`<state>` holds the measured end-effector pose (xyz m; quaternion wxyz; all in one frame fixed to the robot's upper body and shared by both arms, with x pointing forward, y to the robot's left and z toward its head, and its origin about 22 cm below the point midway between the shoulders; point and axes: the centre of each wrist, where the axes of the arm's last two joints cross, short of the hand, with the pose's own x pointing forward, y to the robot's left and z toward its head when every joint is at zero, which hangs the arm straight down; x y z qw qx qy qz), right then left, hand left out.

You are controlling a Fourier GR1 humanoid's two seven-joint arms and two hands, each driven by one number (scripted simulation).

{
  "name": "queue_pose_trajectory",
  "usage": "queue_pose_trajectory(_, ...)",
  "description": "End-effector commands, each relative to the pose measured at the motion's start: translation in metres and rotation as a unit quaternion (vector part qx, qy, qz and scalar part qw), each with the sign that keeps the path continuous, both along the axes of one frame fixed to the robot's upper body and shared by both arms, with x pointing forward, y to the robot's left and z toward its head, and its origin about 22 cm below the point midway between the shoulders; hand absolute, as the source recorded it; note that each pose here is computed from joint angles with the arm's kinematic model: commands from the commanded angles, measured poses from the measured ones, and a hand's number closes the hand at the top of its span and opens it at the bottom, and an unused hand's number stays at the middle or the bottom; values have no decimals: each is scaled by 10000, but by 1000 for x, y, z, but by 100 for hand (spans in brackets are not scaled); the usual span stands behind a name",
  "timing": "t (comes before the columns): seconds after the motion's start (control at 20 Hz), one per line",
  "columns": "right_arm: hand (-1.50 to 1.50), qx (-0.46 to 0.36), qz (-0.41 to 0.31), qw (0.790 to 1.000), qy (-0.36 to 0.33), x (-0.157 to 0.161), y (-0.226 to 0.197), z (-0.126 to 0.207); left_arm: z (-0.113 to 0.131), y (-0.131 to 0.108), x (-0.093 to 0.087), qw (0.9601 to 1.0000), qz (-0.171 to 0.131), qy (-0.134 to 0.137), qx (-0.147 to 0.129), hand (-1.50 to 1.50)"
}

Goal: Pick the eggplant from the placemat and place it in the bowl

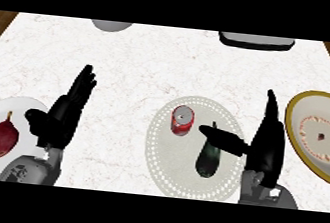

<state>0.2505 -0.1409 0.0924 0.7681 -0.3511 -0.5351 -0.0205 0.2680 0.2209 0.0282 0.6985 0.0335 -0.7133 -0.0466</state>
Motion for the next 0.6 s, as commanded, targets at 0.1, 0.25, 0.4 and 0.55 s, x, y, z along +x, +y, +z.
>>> queue_pose_trajectory(0.1, -150, 286, -38, 9891, 1445, 12, 9, 8, -10, -8, -2, 10000, -79, 49, 1, 0)
queue_pose_trajectory(0.25, -150, 377, 29, 9834, 1775, 10, -1, 10, 1, -2, 6, 10000, -29, -17, -34, 0)
queue_pose_trajectory(0.4, -150, 458, 92, 9787, 1997, 5, 1, 1, 12, -1, -5, 10000, -66, -12, -16, 0)
queue_pose_trajectory(0.55, -150, 654, 296, 9816, 1769, -9, -9, 5, -9, -7, 12, 10000, -43, 33, -5, 0)
